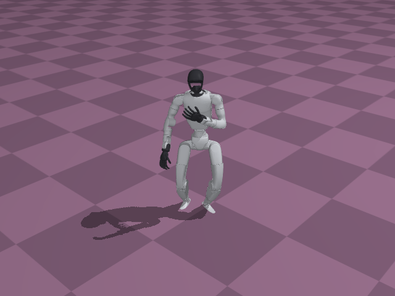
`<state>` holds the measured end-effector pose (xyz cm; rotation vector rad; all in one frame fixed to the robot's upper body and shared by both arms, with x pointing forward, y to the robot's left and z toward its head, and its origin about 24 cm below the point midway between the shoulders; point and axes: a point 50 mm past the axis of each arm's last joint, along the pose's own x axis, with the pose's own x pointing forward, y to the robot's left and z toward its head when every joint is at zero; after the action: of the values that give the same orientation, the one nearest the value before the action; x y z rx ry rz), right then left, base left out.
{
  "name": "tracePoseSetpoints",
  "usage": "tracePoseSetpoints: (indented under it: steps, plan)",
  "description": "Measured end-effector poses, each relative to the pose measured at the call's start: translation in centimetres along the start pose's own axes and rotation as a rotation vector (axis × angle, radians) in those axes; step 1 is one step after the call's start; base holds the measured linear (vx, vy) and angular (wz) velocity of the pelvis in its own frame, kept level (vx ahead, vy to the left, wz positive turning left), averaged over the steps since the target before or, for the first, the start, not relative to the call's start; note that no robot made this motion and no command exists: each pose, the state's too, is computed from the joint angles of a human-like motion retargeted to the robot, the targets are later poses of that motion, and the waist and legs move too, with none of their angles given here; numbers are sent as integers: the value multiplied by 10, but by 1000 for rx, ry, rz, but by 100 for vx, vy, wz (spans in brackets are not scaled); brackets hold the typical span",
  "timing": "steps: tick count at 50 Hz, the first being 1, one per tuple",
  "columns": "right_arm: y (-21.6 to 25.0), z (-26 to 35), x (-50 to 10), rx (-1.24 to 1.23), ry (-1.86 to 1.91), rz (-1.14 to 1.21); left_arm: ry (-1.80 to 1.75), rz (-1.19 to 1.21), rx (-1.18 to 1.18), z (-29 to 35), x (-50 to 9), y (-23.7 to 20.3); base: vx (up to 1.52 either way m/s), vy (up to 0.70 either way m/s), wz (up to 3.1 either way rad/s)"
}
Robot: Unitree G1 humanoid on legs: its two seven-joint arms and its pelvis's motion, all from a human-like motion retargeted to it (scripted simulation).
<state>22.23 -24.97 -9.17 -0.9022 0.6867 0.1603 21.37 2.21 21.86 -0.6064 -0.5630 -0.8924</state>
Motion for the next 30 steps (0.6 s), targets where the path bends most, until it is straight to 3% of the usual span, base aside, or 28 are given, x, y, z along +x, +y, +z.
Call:
tracePoseSetpoints:
  steps: [15,30]
  plan:
    - [-19,-3,0,83,21,-55,-240,53,132,58,-4,15,2,11,58]
    - [-30,-9,-4,245,41,-170,-208,195,73,63,-29,38,5,-5,33]
